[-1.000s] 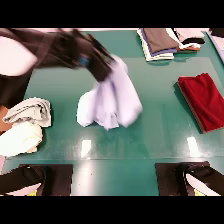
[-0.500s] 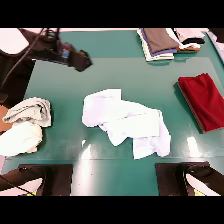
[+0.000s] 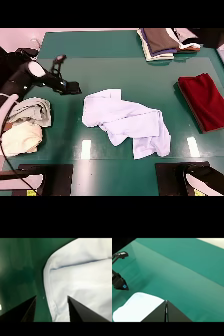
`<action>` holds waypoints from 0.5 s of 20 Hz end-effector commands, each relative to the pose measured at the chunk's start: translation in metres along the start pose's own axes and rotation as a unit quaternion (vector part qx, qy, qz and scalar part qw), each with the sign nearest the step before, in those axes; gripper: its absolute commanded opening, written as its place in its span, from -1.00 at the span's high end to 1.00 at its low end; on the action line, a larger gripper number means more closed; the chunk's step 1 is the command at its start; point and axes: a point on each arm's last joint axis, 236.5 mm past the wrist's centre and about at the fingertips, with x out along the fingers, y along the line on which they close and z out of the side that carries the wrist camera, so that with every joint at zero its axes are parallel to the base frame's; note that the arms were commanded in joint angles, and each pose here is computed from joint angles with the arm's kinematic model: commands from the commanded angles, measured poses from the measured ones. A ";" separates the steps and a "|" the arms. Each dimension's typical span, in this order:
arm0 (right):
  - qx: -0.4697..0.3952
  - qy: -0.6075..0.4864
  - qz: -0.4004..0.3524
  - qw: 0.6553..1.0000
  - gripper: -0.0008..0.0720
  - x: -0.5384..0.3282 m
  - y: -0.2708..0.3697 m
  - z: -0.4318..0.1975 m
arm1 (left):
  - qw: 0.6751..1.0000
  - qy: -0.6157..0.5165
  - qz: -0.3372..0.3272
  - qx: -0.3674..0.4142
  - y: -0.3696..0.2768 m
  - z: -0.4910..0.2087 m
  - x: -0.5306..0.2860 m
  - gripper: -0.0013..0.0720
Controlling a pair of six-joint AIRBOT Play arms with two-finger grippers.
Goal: Fold the shirts.
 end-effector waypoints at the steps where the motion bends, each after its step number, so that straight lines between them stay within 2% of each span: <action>1: 0.007 0.028 0.006 1.000 0.93 0.011 -0.002 -0.012 | 0.997 0.036 -0.022 -0.058 0.012 -0.017 0.046 -0.30; 8: 0.009 0.031 0.005 0.999 0.93 0.016 -0.004 -0.013 | 0.993 0.041 -0.053 -0.092 0.007 -0.017 0.072 -0.30; 9: 0.009 0.031 0.005 0.999 0.93 0.016 -0.004 -0.013 | 0.993 0.041 -0.058 -0.092 0.004 -0.017 0.072 -0.24; 10: 0.009 0.032 0.006 0.999 0.93 0.016 -0.004 -0.013 | 0.993 0.038 -0.069 -0.087 -0.001 -0.015 0.071 0.27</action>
